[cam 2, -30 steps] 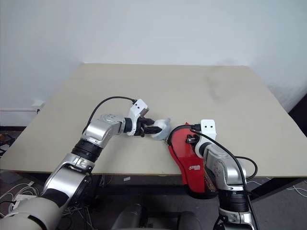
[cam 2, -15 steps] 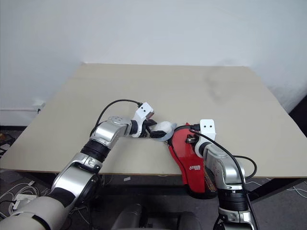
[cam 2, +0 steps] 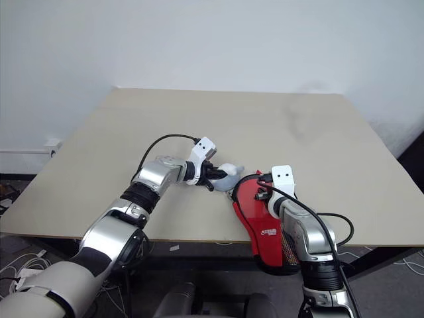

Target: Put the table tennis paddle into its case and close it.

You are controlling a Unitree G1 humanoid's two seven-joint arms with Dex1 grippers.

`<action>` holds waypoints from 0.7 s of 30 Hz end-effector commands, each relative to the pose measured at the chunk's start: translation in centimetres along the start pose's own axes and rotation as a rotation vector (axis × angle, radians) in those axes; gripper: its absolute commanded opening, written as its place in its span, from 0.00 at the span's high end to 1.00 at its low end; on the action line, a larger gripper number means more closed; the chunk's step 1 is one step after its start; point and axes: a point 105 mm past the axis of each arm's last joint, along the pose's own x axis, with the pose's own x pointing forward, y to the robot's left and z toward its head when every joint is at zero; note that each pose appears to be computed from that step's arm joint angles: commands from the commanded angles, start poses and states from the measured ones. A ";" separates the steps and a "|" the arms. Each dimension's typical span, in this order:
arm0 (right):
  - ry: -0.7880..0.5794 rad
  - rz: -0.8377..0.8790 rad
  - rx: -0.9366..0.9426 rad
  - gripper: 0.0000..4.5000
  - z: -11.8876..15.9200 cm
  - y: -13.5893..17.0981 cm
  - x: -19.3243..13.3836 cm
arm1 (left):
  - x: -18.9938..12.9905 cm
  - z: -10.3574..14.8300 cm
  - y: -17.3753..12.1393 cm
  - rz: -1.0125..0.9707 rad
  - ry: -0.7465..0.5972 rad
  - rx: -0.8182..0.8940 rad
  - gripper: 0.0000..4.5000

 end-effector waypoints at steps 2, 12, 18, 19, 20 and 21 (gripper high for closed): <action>0.210 -0.027 0.011 0.68 -4.7 -0.5 0.3 | -0.3 4.0 0.8 0.066 -0.077 0.077 1.00; 0.285 -0.056 0.012 0.68 -6.4 -0.7 0.0 | 0.7 6.5 0.0 0.076 -0.121 0.108 1.00; 0.288 -0.051 0.016 0.68 -6.4 -0.4 -0.2 | 1.1 7.4 0.0 0.139 -0.127 0.141 1.00; 0.290 -0.052 0.016 0.68 -6.5 -0.4 -0.2 | 1.2 7.5 0.2 0.159 -0.131 0.139 1.00; 0.292 -0.053 0.015 0.68 -6.6 -0.4 -0.3 | 1.2 7.5 0.3 0.181 -0.133 0.141 1.00; 0.293 -0.054 0.015 0.68 -6.6 -0.4 -0.3 | 1.3 7.5 0.4 0.200 -0.135 0.138 1.00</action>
